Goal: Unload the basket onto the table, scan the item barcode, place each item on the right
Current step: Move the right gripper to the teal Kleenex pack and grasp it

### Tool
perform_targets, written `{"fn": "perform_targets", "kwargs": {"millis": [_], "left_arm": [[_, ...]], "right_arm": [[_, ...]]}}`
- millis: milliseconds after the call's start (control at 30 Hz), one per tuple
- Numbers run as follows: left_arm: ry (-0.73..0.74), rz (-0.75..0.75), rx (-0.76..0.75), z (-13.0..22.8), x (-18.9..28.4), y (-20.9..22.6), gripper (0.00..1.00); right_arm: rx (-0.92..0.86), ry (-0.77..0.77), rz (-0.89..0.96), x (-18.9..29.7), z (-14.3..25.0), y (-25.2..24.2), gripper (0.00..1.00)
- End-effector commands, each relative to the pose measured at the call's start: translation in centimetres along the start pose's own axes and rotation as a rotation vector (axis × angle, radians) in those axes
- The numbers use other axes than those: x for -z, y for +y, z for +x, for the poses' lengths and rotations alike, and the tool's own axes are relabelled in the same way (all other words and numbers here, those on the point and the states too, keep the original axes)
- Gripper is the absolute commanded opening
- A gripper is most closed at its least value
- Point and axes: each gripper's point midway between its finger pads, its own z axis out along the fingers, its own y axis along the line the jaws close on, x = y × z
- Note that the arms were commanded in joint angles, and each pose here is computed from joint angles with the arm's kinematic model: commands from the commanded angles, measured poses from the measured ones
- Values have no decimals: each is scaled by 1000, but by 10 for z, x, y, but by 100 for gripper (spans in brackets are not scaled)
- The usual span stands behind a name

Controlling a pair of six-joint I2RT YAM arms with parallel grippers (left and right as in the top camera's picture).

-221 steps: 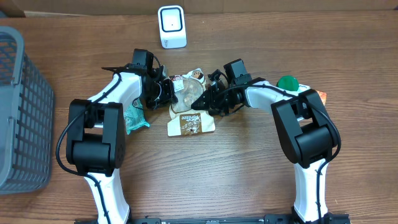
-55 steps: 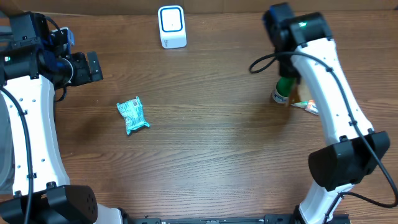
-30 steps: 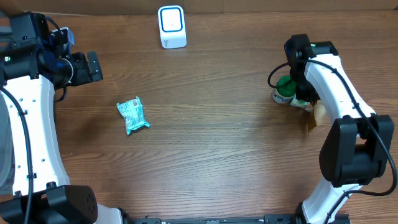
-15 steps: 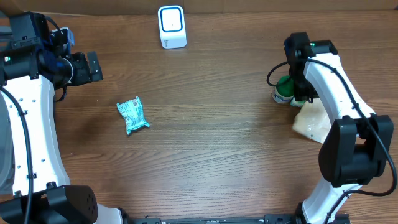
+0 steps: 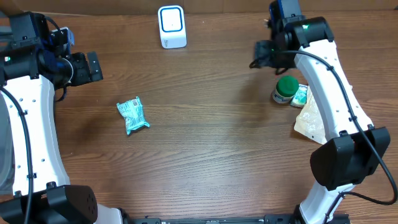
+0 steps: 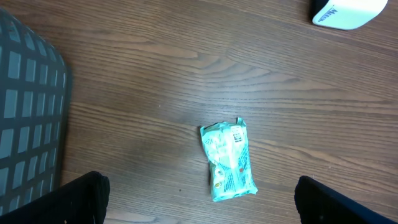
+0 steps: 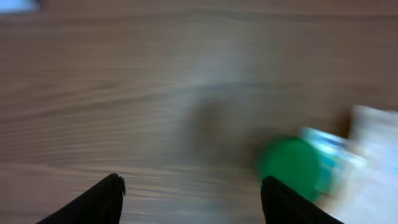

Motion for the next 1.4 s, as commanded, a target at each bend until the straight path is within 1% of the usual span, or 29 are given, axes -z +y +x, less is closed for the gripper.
{"fn": "perform_targets", "kwargs": {"millis": [0, 100, 133, 300, 500, 700, 900, 1000, 1167, 1367], "left_arm": [[-1, -3, -18, -1, -1, 1, 100], [-1, -3, -18, -1, -1, 1, 100], [-1, -3, -18, -1, -1, 1, 100], [-1, -3, -18, -1, -1, 1, 99], [-1, -3, -18, -1, -1, 1, 99], [-1, -3, -18, -1, -1, 1, 99], [-1, -3, -18, -1, -1, 1, 99], [-1, -3, -18, -1, -1, 1, 100], [-1, -3, -18, -1, -1, 1, 100], [-1, -3, -18, -1, -1, 1, 99]], "right_arm": [[26, -10, -415, 26, -4, 82, 63], [12, -23, -525, 25, -7, 114, 54], [10, -27, -535, 21, -7, 122, 54], [55, -22, -587, 0, 7, 168, 54], [154, 39, -631, -38, 42, 229, 55], [228, 94, -659, -73, 77, 275, 54], [263, 135, -679, -94, 108, 308, 49], [239, 164, -669, -110, 121, 318, 45], [200, 220, -652, -133, 141, 326, 45], [181, 256, -638, -143, 156, 331, 46]]}}
